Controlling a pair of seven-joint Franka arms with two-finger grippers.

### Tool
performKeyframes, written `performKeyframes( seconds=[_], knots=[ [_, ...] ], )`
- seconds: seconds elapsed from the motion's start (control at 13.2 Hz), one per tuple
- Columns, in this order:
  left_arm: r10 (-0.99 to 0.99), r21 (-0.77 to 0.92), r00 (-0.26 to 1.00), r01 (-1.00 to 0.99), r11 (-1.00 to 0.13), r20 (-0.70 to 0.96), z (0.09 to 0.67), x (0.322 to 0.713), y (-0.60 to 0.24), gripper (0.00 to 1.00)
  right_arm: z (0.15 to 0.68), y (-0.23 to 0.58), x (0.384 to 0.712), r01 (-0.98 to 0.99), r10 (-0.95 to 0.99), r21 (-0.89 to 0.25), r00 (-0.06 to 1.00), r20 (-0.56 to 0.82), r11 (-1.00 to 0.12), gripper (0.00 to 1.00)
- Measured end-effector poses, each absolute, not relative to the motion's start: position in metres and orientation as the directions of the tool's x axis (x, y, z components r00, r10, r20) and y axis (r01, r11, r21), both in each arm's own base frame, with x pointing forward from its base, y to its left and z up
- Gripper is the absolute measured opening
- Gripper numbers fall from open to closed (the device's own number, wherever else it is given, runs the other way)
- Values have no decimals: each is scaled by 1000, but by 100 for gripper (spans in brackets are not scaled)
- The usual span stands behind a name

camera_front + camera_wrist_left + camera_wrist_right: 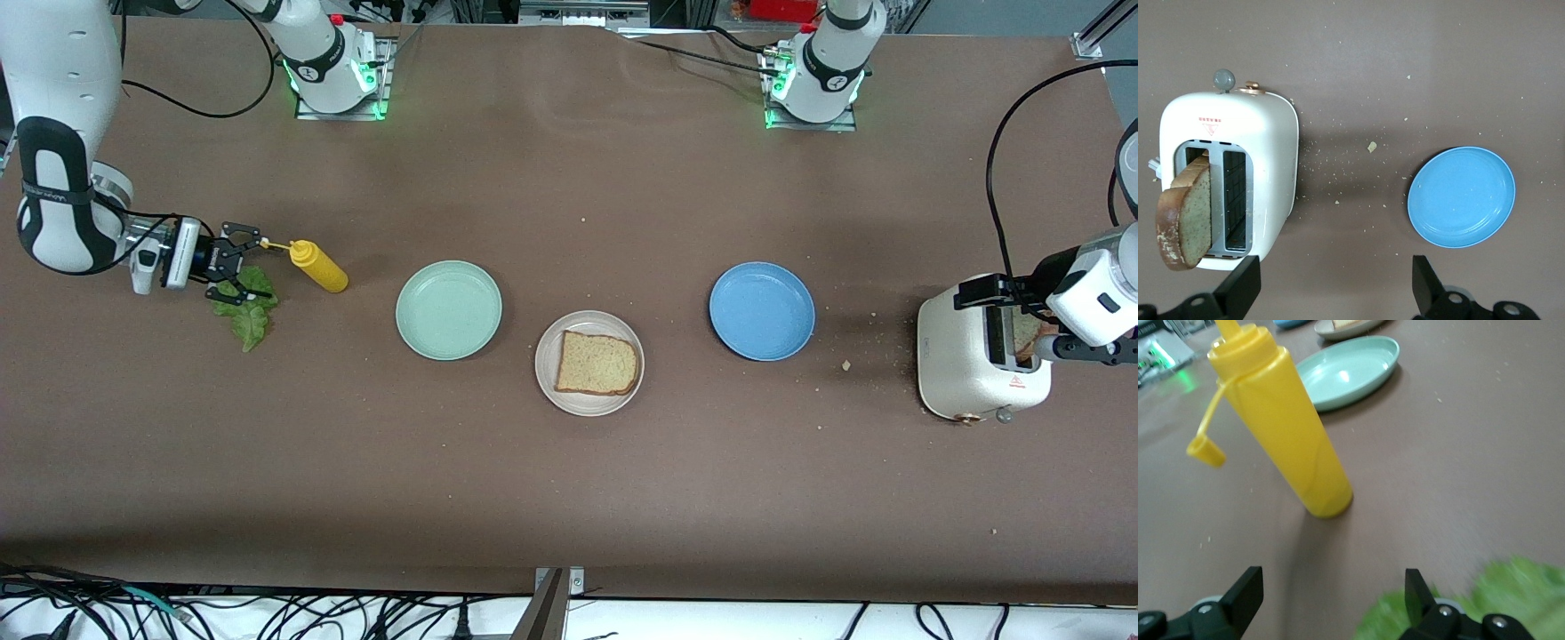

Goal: Make sandwich in beige plate with both arms
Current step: 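Set the yellow bottle down and open the right gripper, then lower the right gripper onto the lettuce leaf and grasp it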

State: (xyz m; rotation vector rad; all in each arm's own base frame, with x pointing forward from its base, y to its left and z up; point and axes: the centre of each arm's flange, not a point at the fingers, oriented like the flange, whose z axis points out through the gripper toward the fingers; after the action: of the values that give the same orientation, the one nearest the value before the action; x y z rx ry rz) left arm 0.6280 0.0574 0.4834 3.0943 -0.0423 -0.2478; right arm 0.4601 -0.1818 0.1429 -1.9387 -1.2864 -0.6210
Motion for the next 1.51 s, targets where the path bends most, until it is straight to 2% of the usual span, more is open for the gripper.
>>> performKeyframes(
  seconds=[0.23,0.38,0.68,1.21,1.51],
  knots=[
    [-30,39,987,-24,-999,-159,483,628,57,100,162,-211,472,911,651,-291,412,638,-292,94],
    [-30,39,987,-24,-999,-159,483,628,57,100,186,-221,485,881,688,-295,473,550,-370,94],
    [-31,39,987,-25,-999,-160,483,628,57,100,252,-191,515,827,736,-274,562,378,-491,94],
    [-31,39,987,-25,-999,-159,483,628,57,100,265,-179,522,813,735,-263,582,347,-519,94],
    [-31,39,987,-25,-999,-159,483,628,57,100,267,-183,521,728,670,-306,684,287,-613,94]
  ],
)
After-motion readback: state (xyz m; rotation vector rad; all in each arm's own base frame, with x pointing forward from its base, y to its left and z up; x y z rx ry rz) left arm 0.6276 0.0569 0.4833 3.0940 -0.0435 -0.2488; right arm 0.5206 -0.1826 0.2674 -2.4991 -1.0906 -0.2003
